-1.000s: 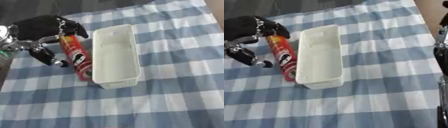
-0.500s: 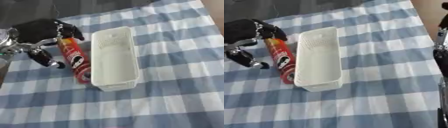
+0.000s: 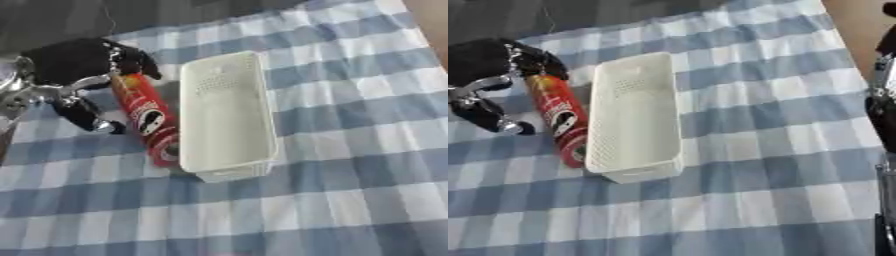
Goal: Pick up objects on the table and place them in the box.
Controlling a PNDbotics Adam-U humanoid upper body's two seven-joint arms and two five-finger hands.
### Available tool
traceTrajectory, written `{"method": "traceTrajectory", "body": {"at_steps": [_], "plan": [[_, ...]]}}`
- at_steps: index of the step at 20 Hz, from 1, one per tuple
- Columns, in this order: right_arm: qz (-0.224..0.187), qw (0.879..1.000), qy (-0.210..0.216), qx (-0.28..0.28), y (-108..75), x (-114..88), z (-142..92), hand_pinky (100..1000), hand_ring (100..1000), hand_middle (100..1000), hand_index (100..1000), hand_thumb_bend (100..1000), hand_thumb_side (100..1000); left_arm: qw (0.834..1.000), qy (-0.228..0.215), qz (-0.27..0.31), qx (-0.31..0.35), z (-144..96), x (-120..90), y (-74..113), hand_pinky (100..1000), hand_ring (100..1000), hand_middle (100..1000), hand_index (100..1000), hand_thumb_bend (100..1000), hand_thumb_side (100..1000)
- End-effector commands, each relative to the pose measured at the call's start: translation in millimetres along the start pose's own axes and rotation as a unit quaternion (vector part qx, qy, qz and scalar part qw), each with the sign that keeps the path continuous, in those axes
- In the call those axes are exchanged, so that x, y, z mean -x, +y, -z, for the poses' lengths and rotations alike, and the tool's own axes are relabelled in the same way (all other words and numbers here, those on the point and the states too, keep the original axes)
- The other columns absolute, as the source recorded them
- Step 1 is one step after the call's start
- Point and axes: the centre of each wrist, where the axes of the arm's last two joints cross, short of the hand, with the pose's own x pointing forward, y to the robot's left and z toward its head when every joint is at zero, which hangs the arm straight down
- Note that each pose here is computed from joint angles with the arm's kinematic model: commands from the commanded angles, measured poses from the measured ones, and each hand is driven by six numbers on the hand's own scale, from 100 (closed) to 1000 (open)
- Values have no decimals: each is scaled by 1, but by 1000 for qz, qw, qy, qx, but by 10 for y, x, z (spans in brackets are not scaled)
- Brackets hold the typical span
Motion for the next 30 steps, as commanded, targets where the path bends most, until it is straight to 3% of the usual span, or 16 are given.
{"method": "traceTrajectory", "body": {"at_steps": [1, 30], "plan": [[-1, 1000, -15, 1, -26, -31, 67, 785, 921, 935, 914, 100, 525, 1000, 4, 17, -6, -4, 46, 92, 639, 708, 755, 854, 677, 100], [9, 1000, -28, 0, -9, -26, 180, 787, 922, 936, 914, 100, 519, 1000, -1, 6, -1, 46, 39, -9, 632, 702, 751, 850, 619, 100]]}}
